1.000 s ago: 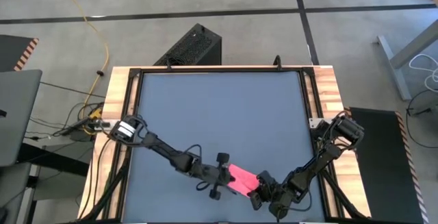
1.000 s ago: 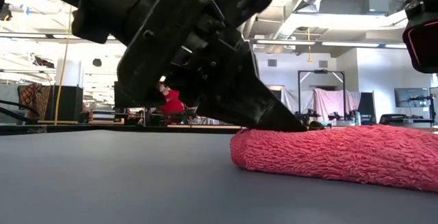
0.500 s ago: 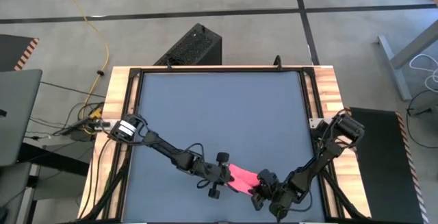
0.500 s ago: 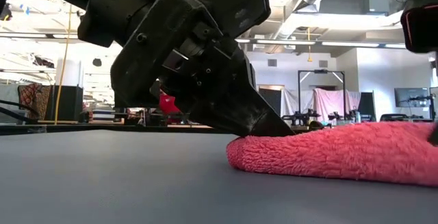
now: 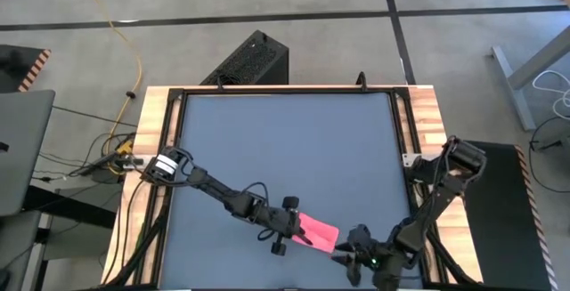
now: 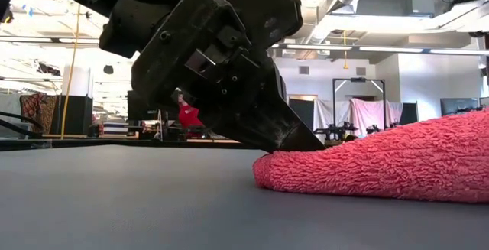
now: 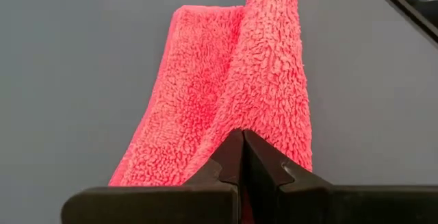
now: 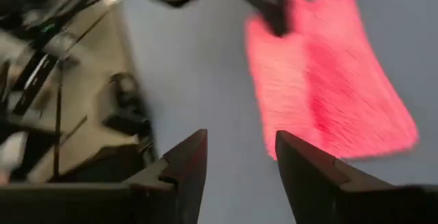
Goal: Roll towel
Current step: Roll the microfiber towel
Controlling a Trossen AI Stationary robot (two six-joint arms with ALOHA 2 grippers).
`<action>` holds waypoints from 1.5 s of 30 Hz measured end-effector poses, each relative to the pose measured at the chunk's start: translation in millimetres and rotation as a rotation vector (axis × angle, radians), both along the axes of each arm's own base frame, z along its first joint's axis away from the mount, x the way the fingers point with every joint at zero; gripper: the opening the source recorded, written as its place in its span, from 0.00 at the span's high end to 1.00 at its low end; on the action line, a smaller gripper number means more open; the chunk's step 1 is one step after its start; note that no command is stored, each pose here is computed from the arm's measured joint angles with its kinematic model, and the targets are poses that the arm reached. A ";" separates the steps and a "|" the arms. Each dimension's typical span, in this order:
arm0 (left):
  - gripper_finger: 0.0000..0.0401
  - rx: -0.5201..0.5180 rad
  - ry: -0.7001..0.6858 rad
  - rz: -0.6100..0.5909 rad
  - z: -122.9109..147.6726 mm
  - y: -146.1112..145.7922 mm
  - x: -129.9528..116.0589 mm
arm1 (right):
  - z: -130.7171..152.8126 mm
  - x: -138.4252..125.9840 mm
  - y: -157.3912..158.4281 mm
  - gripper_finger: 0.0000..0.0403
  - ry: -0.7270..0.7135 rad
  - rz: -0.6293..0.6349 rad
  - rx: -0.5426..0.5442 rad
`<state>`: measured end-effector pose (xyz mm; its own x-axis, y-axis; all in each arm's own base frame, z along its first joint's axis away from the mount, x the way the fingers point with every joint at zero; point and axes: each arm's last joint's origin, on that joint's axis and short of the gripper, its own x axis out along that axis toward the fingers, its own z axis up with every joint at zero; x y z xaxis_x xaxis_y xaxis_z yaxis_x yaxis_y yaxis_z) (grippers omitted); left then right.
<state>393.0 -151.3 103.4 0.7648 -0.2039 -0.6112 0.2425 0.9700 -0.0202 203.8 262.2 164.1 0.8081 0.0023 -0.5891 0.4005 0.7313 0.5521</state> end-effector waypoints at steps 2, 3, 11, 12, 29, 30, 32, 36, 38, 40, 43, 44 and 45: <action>1.00 -0.006 0.002 -0.001 0.0 1.8 0.7 | 3.5 -3.2 6.7 0.50 -0.060 0.067 -0.079; 1.00 -0.010 0.004 0.001 0.0 2.1 0.8 | 4.7 -4.0 10.3 0.50 -0.090 0.100 -0.124; 1.00 -0.028 0.018 -0.005 -0.5 2.3 0.4 | -11.3 16.7 31.3 0.53 -0.133 0.374 -0.630; 1.00 -0.030 0.020 -0.006 -0.6 2.4 0.3 | -13.8 20.3 33.1 0.53 -0.110 0.397 -0.683; 1.00 -0.037 0.040 -0.015 -1.4 3.0 -0.4 | -41.6 46.8 53.1 0.54 0.277 0.418 -0.974; 1.00 -0.037 0.039 -0.015 -1.5 3.1 -0.4 | -38.8 48.1 54.8 0.54 0.265 0.414 -0.981; 1.00 -0.038 0.040 -0.014 -1.4 3.9 -0.1 | -30.1 49.6 59.2 0.54 0.232 0.408 -0.999; 1.00 -0.043 0.039 -0.017 -1.3 5.0 0.5 | -15.9 50.4 62.4 0.54 0.230 0.408 -1.049; 1.00 -0.044 0.036 -0.017 -1.2 4.9 0.6 | -15.4 51.0 60.1 0.54 0.252 0.415 -1.059; 1.00 -0.045 0.035 -0.017 -1.2 4.9 0.7 | -17.8 53.6 55.4 0.54 0.285 0.409 -1.053; 1.00 -0.045 0.035 -0.017 -1.4 4.9 0.7 | -20.2 57.1 45.9 0.54 0.335 0.366 -1.042; 1.00 -0.045 0.035 -0.018 -1.4 4.9 0.7 | -20.6 58.4 43.4 0.54 0.347 0.353 -1.031; 1.00 -0.046 0.036 -0.018 -1.4 4.8 0.7 | -21.0 59.4 41.7 0.54 0.360 0.349 -1.016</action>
